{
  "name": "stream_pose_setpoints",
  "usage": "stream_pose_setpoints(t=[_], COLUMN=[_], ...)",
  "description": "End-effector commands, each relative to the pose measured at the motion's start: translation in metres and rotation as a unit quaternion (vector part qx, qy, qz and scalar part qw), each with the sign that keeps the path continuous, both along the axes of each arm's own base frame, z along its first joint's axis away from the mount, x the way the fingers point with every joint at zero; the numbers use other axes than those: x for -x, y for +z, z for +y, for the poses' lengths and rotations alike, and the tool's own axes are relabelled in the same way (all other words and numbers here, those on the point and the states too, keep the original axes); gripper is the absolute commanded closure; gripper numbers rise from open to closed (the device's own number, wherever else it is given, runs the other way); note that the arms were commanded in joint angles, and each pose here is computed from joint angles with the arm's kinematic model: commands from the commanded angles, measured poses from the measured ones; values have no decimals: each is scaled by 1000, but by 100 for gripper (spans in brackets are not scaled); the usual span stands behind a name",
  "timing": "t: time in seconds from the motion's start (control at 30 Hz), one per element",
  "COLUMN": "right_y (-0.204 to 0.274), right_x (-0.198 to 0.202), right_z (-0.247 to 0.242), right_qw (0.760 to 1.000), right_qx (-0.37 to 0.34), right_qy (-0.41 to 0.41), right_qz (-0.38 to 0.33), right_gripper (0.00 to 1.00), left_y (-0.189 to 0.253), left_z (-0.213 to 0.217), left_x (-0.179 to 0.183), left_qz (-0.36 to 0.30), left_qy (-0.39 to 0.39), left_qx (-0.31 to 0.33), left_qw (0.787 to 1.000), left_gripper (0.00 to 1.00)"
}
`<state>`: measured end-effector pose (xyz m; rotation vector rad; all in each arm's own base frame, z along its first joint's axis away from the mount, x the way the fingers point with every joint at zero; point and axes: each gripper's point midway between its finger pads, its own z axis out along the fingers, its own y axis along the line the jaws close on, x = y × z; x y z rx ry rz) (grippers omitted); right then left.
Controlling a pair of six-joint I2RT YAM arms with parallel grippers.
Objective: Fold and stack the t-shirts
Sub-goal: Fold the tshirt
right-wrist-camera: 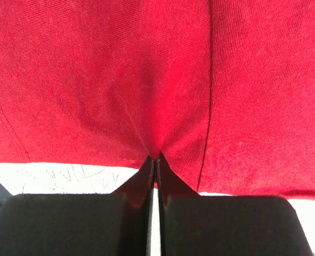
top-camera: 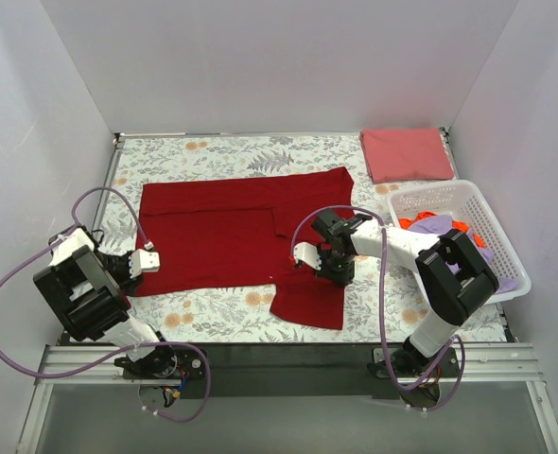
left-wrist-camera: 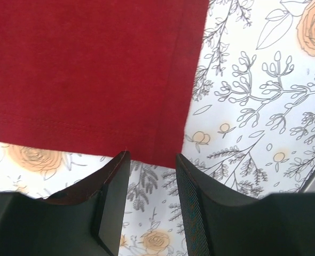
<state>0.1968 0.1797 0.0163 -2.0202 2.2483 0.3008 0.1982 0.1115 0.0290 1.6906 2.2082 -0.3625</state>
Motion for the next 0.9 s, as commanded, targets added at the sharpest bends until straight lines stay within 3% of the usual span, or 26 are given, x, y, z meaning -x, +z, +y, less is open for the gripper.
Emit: stream_pose_setpoints(t=[0.0, 0.27, 0.53, 0.67, 0.87], right_y=[-12, -10, -1, 8, 36], right_x=[11, 11, 11, 10, -6], right_z=[-9, -9, -7, -4, -5], right_qw=[999, 999, 1000, 1000, 997], right_qx=[19, 18, -3, -22, -67], right_qy=[7, 4, -4, -11, -36], right_qz=[33, 31, 23, 14, -19], right_gripper=[99, 99, 99, 99, 99], left_y=[1, -19, -18, -5, 18], left_z=[4, 2, -1, 2, 5], left_x=[2, 6, 12, 5, -9], left_qz=[-14, -11, 2, -6, -24], left_qy=[-13, -11, 0, 11, 27], left_qx=[-19, -22, -17, -10, 1], left_qw=[1000, 1000, 1000, 1000, 999], left_gripper=[62, 63, 94, 100, 100])
